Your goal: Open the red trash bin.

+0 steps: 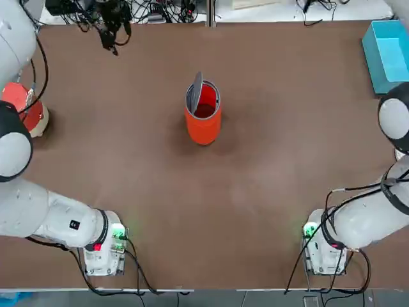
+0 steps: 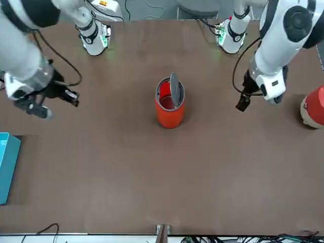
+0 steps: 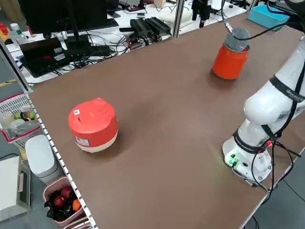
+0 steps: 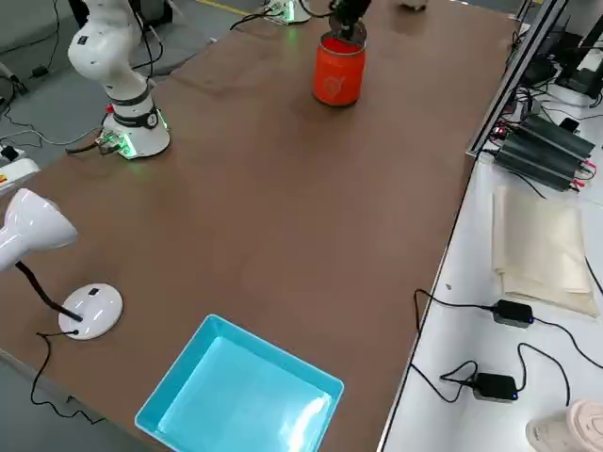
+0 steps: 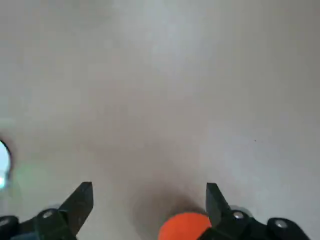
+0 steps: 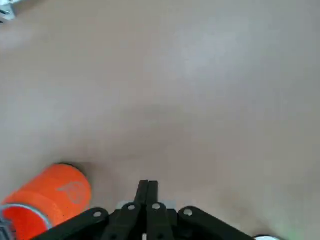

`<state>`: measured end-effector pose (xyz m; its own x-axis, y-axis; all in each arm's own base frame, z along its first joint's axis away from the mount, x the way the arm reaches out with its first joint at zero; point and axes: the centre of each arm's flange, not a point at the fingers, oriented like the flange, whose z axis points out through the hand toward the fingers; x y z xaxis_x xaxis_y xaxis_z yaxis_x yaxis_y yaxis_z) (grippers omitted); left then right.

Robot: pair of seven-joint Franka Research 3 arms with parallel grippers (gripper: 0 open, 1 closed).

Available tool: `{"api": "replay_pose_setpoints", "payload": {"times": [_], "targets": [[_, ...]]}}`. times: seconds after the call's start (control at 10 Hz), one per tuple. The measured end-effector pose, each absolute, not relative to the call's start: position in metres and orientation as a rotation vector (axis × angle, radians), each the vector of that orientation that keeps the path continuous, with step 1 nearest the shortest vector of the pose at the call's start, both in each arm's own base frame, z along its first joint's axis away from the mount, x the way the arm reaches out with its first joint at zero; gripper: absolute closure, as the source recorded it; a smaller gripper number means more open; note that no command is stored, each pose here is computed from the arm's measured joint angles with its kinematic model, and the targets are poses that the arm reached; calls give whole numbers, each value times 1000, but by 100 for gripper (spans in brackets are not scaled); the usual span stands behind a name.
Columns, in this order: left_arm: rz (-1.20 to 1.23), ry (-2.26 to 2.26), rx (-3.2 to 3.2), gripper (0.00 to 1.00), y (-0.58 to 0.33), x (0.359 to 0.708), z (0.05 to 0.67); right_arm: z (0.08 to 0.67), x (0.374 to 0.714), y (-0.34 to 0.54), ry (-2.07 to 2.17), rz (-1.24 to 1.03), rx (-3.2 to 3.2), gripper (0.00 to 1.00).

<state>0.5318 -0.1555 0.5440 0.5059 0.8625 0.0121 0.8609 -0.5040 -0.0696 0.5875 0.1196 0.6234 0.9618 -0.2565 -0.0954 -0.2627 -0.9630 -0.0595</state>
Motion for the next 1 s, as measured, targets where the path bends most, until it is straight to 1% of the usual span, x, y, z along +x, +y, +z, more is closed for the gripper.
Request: {"api": "replay_pose_setpoints", "payload": {"times": [0.2,0.4,0.5,0.6,0.7,0.8,0.9,1.0], "targets": [[44,-1371,-2748,0,-108,540,581,639,584,60,281,133,-3043,98],[0,-1131,-2882,0,-55,543,616,649,579,14,195,118,-3040,96],[10,-948,-2945,0,-45,541,625,653,576,-6,162,107,-3038,86],[18,-732,-3006,0,-44,539,633,656,574,-20,146,96,-3037,73],[10,-516,-3054,0,-47,536,645,659,572,-29,143,87,-3057,57],[0,-336,-3081,0,-49,534,655,661,570,-32,144,80,-3084,43],[-9,-179,-3095,0,-50,534,660,663,569,-31,138,69,-3098,27],[-15,-53,-3100,0,-50,534,663,665,569,-30,125,46,-3105,14]]}}
